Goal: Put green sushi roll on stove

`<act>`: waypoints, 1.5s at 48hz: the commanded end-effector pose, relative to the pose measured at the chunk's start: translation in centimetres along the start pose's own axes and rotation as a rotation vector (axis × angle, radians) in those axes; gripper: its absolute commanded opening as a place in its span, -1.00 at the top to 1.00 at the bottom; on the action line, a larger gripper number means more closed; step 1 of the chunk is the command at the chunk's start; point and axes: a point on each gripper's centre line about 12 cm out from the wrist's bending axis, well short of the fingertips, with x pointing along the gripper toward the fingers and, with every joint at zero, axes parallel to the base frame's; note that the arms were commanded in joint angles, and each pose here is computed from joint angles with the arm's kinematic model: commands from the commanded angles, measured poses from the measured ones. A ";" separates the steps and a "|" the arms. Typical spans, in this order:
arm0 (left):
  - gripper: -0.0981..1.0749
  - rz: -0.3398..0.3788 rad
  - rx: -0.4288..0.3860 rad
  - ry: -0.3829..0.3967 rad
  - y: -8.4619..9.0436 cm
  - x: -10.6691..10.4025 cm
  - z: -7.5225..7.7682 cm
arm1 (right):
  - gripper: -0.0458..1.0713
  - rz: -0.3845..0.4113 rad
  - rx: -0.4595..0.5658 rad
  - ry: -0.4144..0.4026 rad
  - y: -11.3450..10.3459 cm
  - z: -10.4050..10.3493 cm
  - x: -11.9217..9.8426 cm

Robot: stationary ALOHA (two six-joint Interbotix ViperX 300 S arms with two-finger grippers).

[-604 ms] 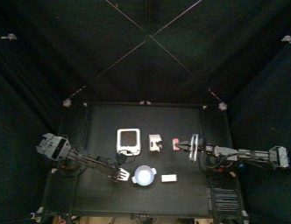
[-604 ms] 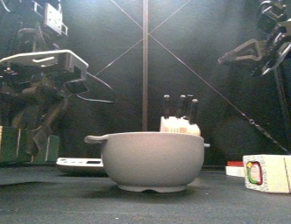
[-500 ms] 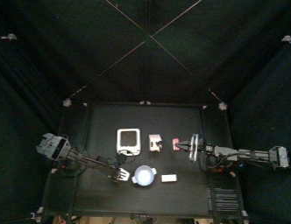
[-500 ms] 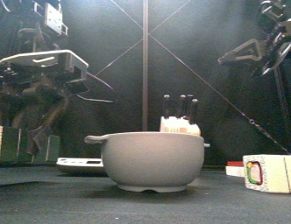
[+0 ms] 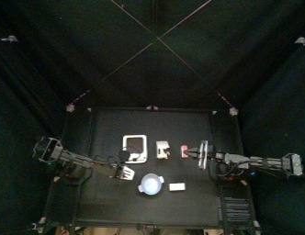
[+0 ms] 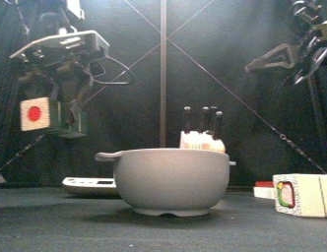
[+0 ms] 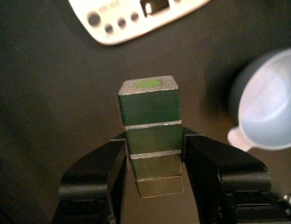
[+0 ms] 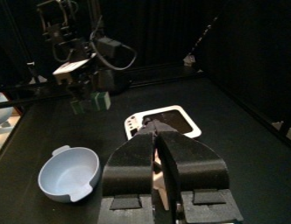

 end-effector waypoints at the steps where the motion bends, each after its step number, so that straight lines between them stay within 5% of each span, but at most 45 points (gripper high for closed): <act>1: -0.09 -0.044 -0.028 -0.063 -0.2 -1.5 2.5 | 0.89 0.002 0.000 -0.006 0.0 0.1 0.1; 21: -0.09 -0.023 -0.025 -0.180 1.4 -1.3 8.9 | 0.89 -0.008 -0.019 -0.006 -0.2 0.1 0.0; 36: -0.09 -0.126 -0.070 -0.267 1.7 0.0 13.5 | 0.89 -0.017 -0.020 -0.002 -0.4 -0.1 -0.1; 54: -0.09 -0.095 -0.114 -0.247 2.0 4.5 15.8 | 0.89 -0.018 -0.020 0.001 -0.4 -0.2 -0.1; 72: -0.10 -0.061 -0.135 -0.215 2.4 6.2 15.9 | 0.89 -0.018 -0.020 0.001 -0.4 -0.2 -0.1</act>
